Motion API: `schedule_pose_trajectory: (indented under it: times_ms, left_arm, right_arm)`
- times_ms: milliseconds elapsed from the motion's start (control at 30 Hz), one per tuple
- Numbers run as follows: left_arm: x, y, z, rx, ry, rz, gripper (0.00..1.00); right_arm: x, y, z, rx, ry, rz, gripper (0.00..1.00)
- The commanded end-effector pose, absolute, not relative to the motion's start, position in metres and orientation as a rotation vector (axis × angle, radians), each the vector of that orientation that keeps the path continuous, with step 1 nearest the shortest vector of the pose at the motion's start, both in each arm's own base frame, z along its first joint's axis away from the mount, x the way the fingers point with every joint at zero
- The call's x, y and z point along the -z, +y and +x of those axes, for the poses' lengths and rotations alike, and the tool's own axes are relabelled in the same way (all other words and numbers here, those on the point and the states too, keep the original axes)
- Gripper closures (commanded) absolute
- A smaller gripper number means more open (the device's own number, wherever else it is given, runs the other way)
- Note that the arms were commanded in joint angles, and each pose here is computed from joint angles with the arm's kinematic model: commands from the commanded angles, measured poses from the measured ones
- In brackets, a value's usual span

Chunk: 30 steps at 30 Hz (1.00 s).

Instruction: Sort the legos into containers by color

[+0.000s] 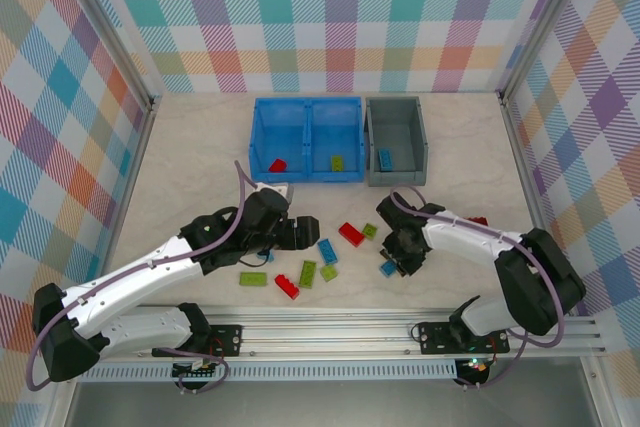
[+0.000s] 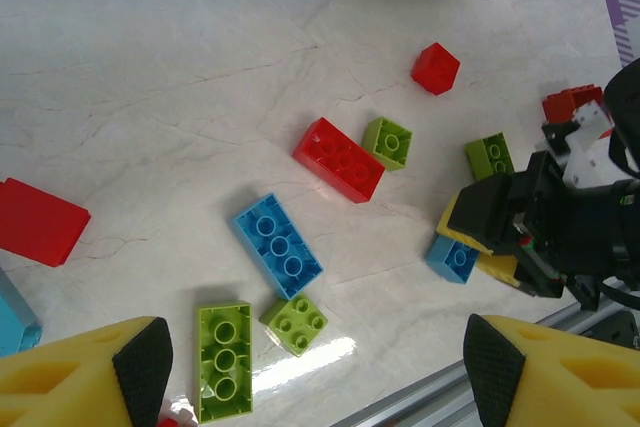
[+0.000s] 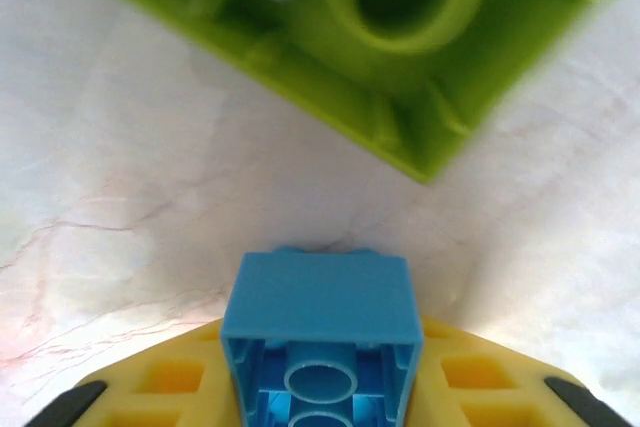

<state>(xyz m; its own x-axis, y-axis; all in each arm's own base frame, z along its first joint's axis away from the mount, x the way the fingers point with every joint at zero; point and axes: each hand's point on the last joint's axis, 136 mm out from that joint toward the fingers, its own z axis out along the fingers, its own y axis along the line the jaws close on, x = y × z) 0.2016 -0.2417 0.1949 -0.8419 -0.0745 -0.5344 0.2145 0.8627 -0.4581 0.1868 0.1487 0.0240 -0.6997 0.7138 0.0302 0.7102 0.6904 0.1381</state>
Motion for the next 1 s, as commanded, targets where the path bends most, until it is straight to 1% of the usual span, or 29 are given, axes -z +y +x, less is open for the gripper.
schedule_pose_trajectory:
  times_ms: [0,100,200,300,400,500,700,833,900,967]
  left_arm:
    - [-0.223,-0.249,0.207,0.739,2.387,0.118,0.22]
    - [-0.240,-0.249,0.215,0.738,2.334,0.091,0.22]
    - [-0.254,-0.252,0.223,0.742,2.284,0.069,0.22]
    - [-0.263,-0.256,0.231,0.739,2.252,0.051,0.23]
    - [-0.272,-0.264,0.237,0.752,2.229,0.054,0.23]
    - [-0.274,-0.271,0.239,0.756,2.231,0.065,0.23]
    - [-0.268,-0.278,0.238,0.763,2.247,0.081,0.23]
    - [-0.263,-0.280,0.236,0.758,2.263,0.089,0.23]
    - [-0.262,-0.280,0.236,0.755,2.266,0.090,0.23]
    - [-0.261,-0.281,0.236,0.753,2.268,0.091,0.23]
  right_arm:
    - [-0.081,0.156,0.233,-0.261,2.744,0.883,0.72]
    - [-0.128,0.140,0.269,-0.154,2.646,0.676,0.71]
    - [-0.153,0.128,0.313,-0.106,2.619,0.558,0.71]
    - [-0.162,0.121,0.362,-0.031,2.610,0.447,0.72]
    - [-0.157,0.120,0.405,0.037,2.633,0.368,0.71]
    - [-0.145,0.115,0.434,0.158,2.657,0.351,0.71]
    - [-0.111,0.106,0.465,0.280,2.707,0.350,0.70]
    - [-0.093,0.106,0.473,0.332,2.743,0.339,0.66]
    - [-0.088,0.107,0.474,0.334,2.753,0.338,0.60]
    - [-0.090,0.108,0.474,0.322,2.753,0.337,0.51]
